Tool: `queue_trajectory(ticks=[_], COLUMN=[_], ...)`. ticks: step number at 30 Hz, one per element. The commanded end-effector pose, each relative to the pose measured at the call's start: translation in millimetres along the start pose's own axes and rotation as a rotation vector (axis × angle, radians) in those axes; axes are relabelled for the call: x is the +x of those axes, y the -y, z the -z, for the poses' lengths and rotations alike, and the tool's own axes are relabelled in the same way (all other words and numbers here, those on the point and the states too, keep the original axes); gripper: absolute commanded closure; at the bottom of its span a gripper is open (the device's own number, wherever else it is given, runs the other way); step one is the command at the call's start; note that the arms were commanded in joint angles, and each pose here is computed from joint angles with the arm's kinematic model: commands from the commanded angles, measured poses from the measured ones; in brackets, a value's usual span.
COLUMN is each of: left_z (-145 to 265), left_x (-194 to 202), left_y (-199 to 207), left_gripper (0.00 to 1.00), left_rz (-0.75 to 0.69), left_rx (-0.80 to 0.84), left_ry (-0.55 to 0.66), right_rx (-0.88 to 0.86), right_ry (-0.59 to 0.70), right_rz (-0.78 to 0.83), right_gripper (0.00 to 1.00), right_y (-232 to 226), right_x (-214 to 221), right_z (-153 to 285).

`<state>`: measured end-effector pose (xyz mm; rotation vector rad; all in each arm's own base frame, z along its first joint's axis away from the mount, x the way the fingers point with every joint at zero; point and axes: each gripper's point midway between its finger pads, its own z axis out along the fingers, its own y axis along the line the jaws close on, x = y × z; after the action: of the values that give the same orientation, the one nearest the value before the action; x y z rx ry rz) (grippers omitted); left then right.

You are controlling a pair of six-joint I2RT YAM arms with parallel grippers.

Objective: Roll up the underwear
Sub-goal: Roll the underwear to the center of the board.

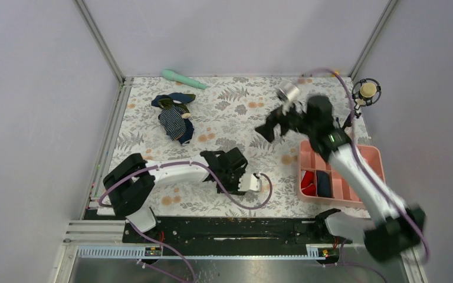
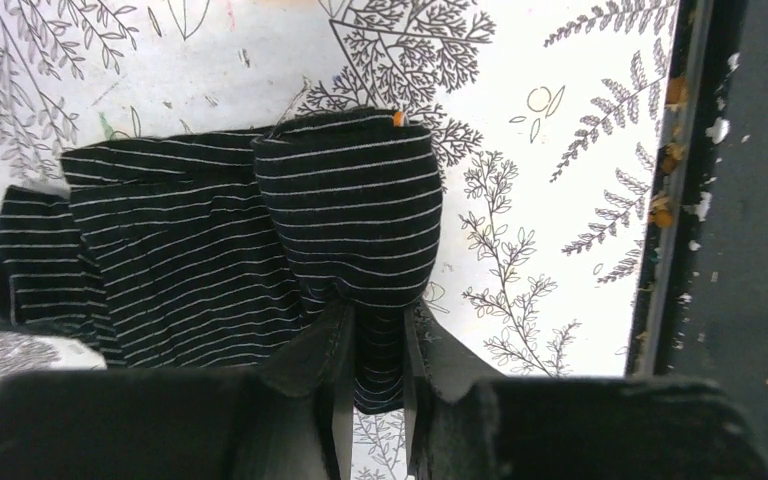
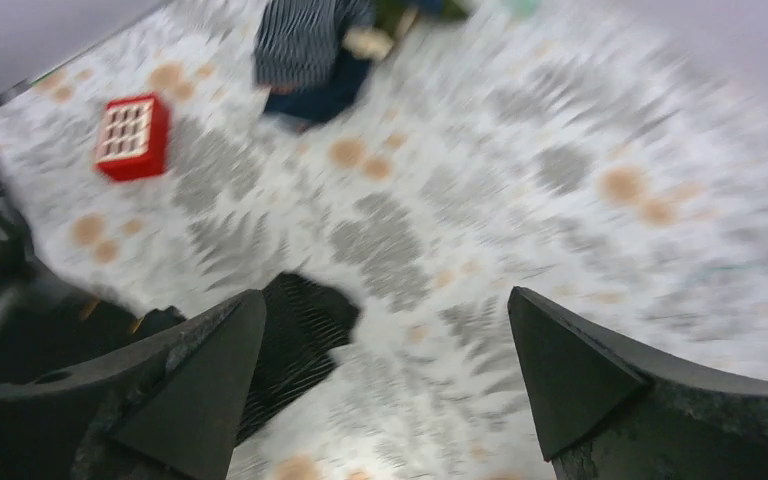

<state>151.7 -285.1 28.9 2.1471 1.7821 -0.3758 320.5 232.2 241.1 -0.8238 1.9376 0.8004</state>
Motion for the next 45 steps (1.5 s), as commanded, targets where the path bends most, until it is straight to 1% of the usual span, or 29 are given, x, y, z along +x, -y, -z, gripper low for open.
queue_trajectory(ticks=[1,2,5,6,7,9,11,13,15,19,23,26,31,35,40,45], left_z=[-1,2,8,10,11,13,14,14,15,17,18,18,18,18,19,21], left_x=[20,17,11,10,7,5,3,2,4,5,8,9,10,9,9,10], left_y=[65,63,50,44,38,27,16,10,6,3,-2,-5,-7,-7,-9,-13], left_gripper=[1.00,1.00,1.00,1.00,1.00,1.00,1.00,1.00,1.00,1.00,1.00,1.00,1.00,1.00,1.00,0.99], left_rz=[0.227,0.244,0.342,0.378,0.414,0.472,0.517,0.555,0.576,0.612,0.649,0.665,0.675,0.684,0.694,0.713], left_rx=[0.405,0.440,0.514,0.526,0.542,0.564,0.585,0.604,0.630,0.683,0.717,0.718,0.728,0.754,0.762,0.764], left_ry=[-0.041,-0.022,0.022,0.033,0.052,0.085,0.114,0.133,0.148,0.163,0.172,0.179,0.183,0.184,0.194,0.216], right_rx=[0.317,0.293,0.141,0.073,-0.005,-0.146,-0.249,-0.316,-0.358,-0.379,-0.381,-0.384,-0.413,-0.419,-0.439,-0.440], right_ry=[0.498,0.476,0.260,0.201,0.169,0.082,0.003,-0.057,-0.067,-0.045,-0.086,-0.064,-0.044,-0.039,-0.095,-0.144], right_rz=[0.266,0.300,0.336,0.351,0.377,0.382,0.381,0.407,0.464,0.611,0.647,0.686,0.713,0.736,0.710,0.676], right_gripper=[0.01,0.01,0.01,0.06,0.10,0.19,0.27,0.34,0.34,0.27,0.25,0.23,0.23,0.22,0.27,0.36], right_y=[6,-4,-40,-54,-69,-94,-107,-113,-117,-120,-117,-117,-133,-144,-150,-149], right_x=[-42,-31,28,50,68,114,148,169,177,179,181,177,176,178,193,205], right_z=[74,81,92,95,99,103,100,91,77,34,-6,-33,-57,-69,-78,-86])
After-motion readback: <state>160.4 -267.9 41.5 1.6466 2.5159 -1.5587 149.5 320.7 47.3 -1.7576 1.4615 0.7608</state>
